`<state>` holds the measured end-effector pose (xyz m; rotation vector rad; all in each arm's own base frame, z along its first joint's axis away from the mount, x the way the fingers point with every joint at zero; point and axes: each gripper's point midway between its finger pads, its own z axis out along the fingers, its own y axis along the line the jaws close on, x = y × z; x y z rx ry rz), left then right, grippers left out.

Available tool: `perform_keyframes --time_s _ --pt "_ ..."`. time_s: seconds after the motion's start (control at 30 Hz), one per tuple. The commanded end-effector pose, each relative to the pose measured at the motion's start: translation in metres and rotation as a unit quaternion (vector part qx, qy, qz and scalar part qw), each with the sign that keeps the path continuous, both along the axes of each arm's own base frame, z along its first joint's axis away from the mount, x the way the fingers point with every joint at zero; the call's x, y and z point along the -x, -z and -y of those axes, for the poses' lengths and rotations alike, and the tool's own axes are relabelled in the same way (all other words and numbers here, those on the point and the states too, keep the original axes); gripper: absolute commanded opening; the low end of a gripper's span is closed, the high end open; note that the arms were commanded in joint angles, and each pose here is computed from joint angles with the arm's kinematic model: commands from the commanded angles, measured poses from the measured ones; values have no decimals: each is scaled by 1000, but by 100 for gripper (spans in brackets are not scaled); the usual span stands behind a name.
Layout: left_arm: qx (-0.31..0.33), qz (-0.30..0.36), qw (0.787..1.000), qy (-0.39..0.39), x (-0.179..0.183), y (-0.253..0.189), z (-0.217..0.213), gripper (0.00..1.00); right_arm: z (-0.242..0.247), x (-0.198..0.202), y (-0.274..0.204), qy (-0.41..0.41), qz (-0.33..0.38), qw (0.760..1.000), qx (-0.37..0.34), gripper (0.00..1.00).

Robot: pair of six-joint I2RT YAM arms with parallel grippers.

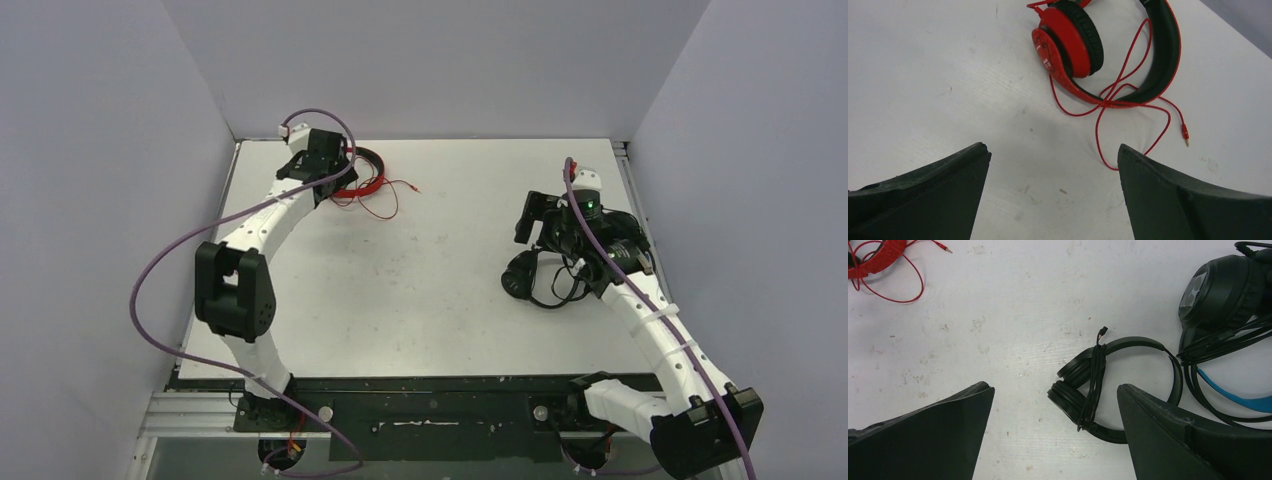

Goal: Wrap the headphones
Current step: Move the headphones to the center of the board.

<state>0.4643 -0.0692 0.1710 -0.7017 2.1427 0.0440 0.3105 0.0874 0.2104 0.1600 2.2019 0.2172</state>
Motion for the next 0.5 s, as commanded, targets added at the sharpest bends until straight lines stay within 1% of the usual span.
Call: perform_keyframes --time_s 0.0,0.1,0.17,0.37,0.47 --pt "-1 14 999 -36 -36 -11 -1 97 -7 -9 -38 -13 64 998 -14 100" --pt "-3 4 999 -44 -54 0 3 97 -9 -9 -40 -16 68 997 -17 100" --pt "-9 -11 998 -64 -64 10 1 97 -11 -10 -41 -18 70 997 -19 100" --pt "-60 -72 987 -127 -85 43 -11 96 -12 -11 -40 -20 71 997 -18 100" --pt "-72 -88 984 -134 -93 59 -12 96 -16 -11 -38 -25 68 997 -22 100"
